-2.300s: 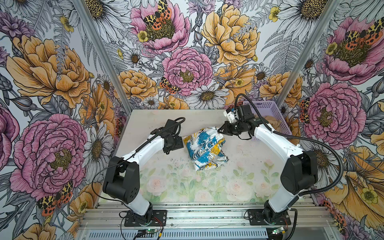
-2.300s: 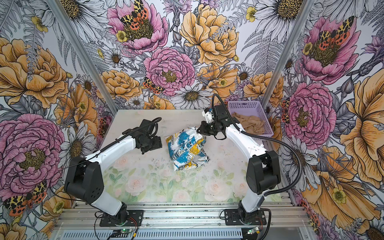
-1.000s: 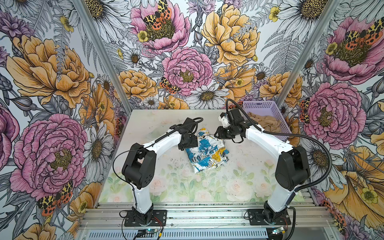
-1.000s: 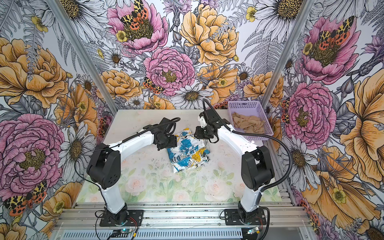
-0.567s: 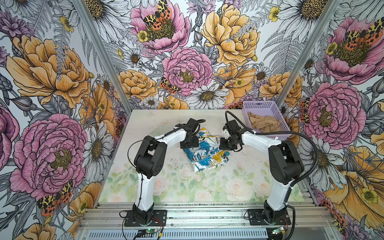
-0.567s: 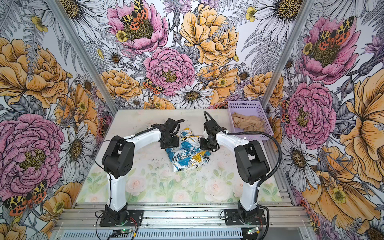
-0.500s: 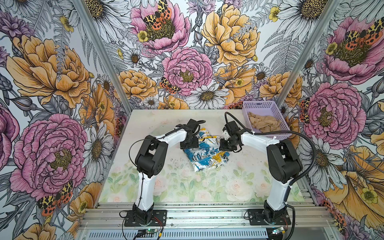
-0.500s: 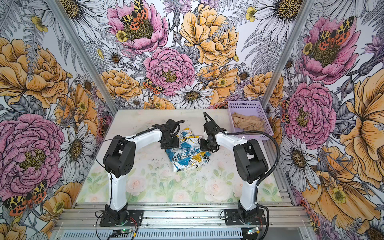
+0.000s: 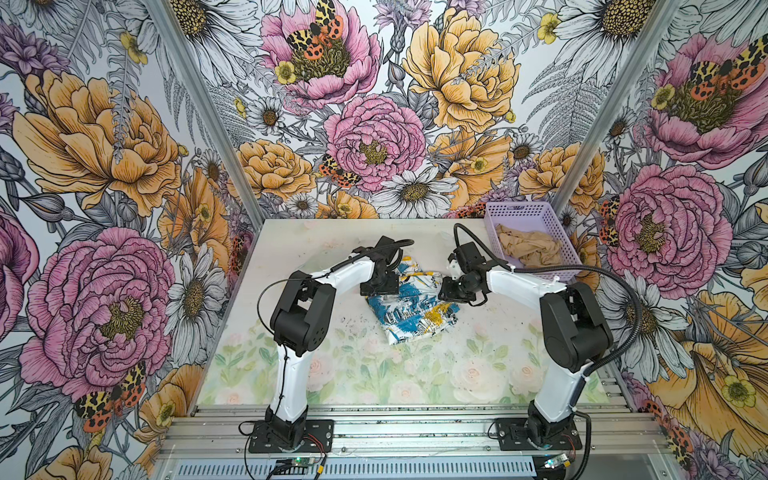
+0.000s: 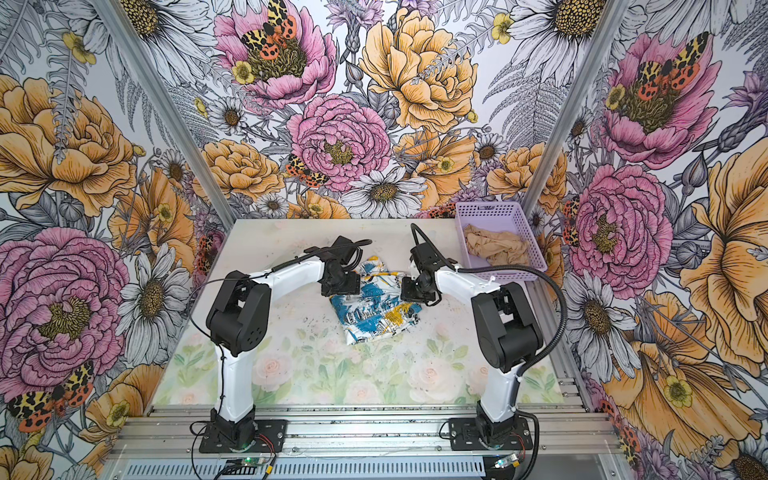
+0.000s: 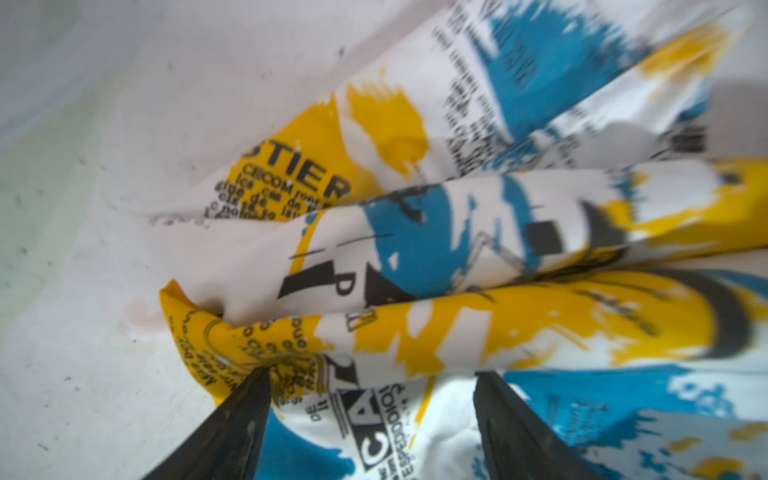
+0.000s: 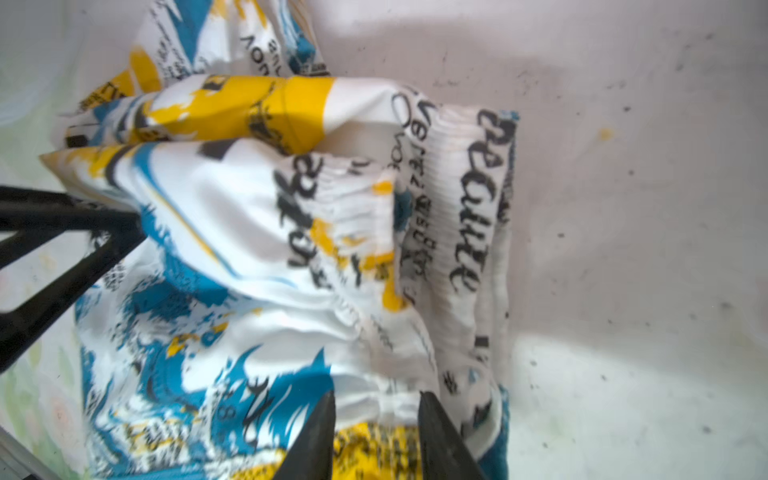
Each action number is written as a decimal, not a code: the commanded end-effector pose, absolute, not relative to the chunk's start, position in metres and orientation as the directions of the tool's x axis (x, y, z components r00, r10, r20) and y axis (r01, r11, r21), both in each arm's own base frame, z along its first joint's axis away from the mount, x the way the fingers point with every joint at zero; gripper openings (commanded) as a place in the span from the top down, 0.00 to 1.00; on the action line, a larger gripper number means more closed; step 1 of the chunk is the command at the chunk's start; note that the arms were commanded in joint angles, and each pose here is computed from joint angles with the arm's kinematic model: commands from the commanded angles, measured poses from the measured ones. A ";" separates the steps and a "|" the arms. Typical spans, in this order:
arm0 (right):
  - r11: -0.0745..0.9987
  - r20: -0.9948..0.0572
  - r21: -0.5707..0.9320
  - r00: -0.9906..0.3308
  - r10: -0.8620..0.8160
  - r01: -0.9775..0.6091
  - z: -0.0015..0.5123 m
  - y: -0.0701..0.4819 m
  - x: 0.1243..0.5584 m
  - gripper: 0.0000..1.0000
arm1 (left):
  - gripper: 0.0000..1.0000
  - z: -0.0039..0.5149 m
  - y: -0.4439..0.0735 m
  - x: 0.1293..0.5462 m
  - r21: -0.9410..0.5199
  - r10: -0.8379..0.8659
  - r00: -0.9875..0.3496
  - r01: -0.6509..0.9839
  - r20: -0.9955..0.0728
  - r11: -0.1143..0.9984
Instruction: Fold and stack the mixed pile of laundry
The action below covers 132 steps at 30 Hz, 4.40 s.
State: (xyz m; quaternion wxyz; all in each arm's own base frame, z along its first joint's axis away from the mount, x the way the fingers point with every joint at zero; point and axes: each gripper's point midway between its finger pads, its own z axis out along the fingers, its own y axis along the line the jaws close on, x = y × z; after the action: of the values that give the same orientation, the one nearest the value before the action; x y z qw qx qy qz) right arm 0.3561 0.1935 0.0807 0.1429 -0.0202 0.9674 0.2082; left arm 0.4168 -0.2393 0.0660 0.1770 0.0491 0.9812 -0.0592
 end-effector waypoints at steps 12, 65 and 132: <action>0.934 -0.182 0.357 -0.982 0.053 -0.015 0.037 0.211 0.310 0.59 | 0.21 0.052 -0.281 0.457 0.014 0.329 -0.846 0.357 -0.420 0.934; 0.867 -0.325 0.427 -0.939 -0.116 -0.255 0.105 0.251 0.406 0.50 | 0.34 0.089 -0.231 0.433 -0.210 0.246 -0.817 0.402 -0.522 0.891; 0.854 -0.438 0.431 -0.895 -0.086 -0.293 0.109 0.283 0.447 0.46 | 1.00 0.086 -0.184 0.470 -0.225 0.122 -0.800 0.307 -0.587 0.925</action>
State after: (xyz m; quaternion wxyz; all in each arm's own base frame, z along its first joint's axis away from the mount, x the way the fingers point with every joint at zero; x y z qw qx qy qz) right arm 0.4340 0.2730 0.1088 0.1839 -0.1020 0.9442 0.2536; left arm 0.4560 -0.2016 0.0954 0.2883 0.1421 0.9304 -0.1763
